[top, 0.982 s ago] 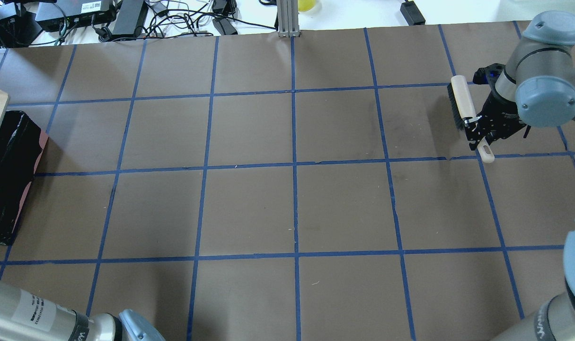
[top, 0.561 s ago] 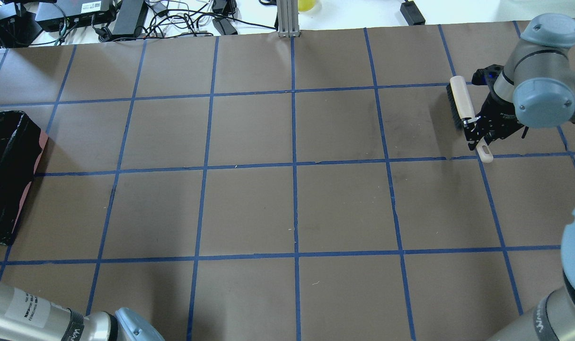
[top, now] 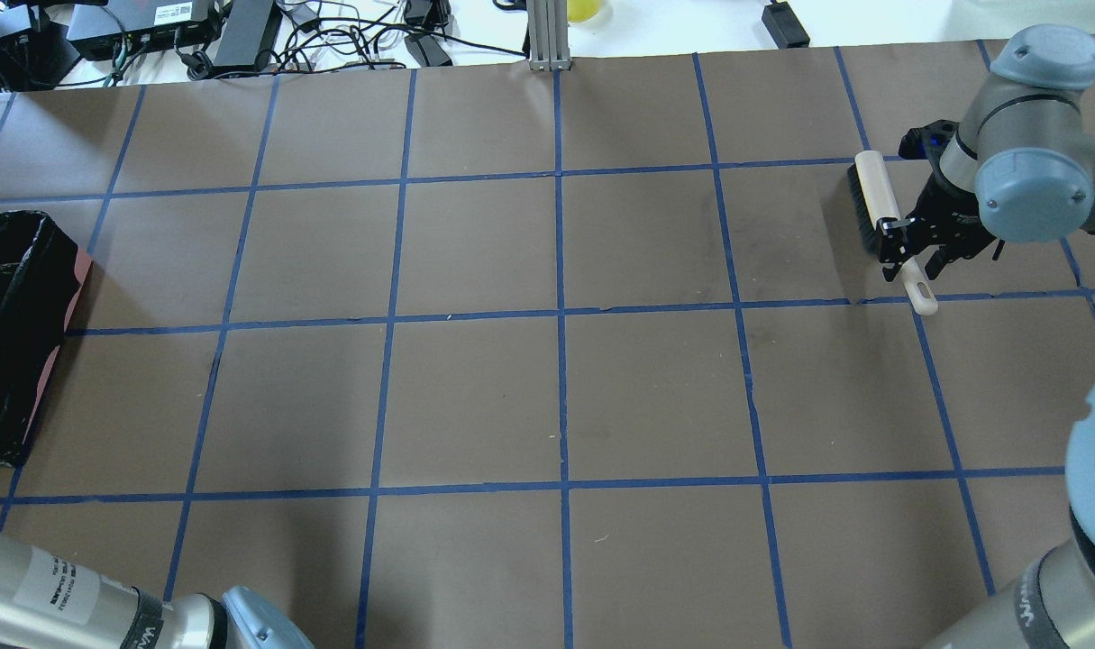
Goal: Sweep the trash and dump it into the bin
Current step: 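Tilt the dustpan over the bin with the left gripper while the right releases the brush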
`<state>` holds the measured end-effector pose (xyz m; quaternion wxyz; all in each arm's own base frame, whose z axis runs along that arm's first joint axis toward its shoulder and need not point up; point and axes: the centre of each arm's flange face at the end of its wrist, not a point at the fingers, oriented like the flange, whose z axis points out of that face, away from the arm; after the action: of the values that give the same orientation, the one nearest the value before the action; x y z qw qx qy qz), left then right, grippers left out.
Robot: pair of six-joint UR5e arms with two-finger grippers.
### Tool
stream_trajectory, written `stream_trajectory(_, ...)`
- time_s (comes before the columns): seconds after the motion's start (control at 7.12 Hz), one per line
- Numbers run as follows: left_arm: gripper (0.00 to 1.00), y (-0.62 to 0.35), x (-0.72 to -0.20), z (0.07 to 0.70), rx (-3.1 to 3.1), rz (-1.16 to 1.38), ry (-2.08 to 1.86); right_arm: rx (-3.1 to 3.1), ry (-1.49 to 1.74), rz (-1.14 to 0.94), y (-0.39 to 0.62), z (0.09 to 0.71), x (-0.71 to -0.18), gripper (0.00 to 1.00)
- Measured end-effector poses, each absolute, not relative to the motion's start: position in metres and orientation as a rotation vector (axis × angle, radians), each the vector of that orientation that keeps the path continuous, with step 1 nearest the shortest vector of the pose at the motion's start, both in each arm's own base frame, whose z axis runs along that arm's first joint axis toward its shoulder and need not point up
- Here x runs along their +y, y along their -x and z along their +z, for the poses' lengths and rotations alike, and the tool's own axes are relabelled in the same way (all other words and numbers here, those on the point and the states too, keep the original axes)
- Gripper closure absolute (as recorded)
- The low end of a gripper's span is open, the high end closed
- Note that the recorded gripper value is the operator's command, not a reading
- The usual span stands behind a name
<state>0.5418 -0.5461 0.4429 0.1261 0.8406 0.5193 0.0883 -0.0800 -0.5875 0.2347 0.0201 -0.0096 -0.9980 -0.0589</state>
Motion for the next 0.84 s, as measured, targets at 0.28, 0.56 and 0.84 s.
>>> stream_trajectory(0.28, 0.76, -0.527, -0.564, 0.45, 1.443, 0.299, -2.399, -3.082, 0.037, -0.124, 0.081, 0.273, -0.59, 0.0)
stream_trajectory(0.56, 0.76, -0.515, -0.568, 0.453, 1.402, 0.325, -2.361, -3.07, 0.042, -0.022, 0.067, 0.36, -0.565, 0.0)
stream_trajectory(0.84, 0.75, -0.508, -0.565, 0.448, 1.365, 0.369, -2.312, -3.068, 0.043, 0.003, 0.052, 0.424, -0.532, 0.0)
